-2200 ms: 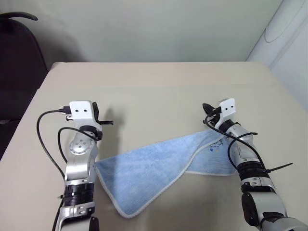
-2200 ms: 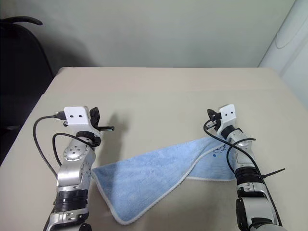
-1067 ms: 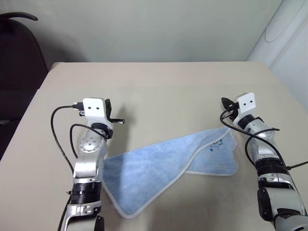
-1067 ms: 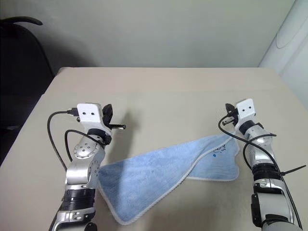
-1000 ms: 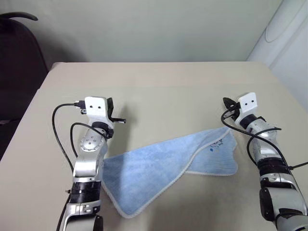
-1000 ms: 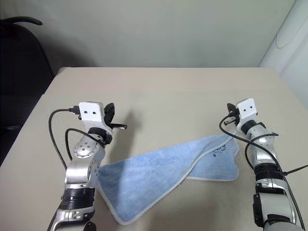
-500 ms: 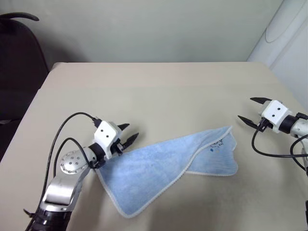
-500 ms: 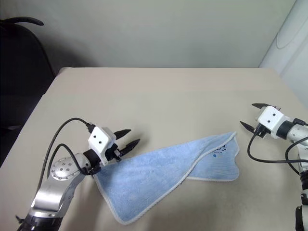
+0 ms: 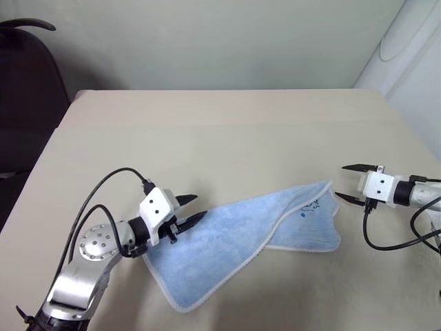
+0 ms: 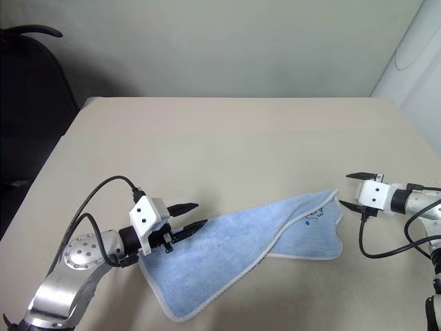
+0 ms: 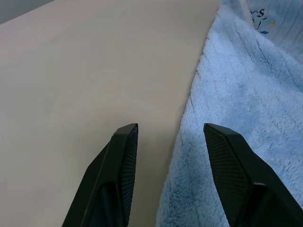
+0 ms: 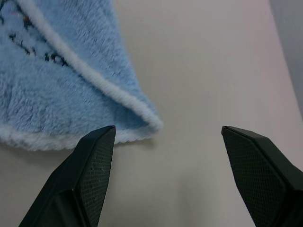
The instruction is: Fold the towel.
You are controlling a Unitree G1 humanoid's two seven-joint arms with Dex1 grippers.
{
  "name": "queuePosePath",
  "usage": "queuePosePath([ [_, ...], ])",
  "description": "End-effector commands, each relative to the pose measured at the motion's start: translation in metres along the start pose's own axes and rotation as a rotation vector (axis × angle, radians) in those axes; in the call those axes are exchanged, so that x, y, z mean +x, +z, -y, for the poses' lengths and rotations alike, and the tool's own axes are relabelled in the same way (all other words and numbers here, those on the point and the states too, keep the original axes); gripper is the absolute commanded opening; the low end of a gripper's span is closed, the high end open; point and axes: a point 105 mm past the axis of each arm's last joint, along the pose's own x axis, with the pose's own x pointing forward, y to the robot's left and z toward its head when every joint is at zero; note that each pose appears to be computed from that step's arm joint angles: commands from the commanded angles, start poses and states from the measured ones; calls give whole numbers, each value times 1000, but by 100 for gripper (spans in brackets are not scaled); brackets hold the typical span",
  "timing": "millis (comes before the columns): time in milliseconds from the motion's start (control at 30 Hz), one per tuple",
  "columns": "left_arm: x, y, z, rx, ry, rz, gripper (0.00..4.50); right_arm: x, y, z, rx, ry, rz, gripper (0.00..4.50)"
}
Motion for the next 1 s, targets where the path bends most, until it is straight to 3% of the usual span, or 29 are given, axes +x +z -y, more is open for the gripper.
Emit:
queuePosePath([
  [33,0,11,7,23,-8,34,240,7,4,2,-55,-11,12,379],
  [267,-2,10,10,27,-17,14,240,24,8,0,-130,-25,21,379],
  [567,-12,7,12,37,-28,-23,240,23,10,5,-195,-40,20,379],
  [667,-13,7,14,38,-33,-29,245,21,10,5,-215,-34,20,325],
  [967,-17,10,18,51,-81,-37,245,12,13,9,-238,-38,23,4],
  [1000,-17,12,19,57,-99,-32,245,12,14,10,-242,-41,23,4],
])
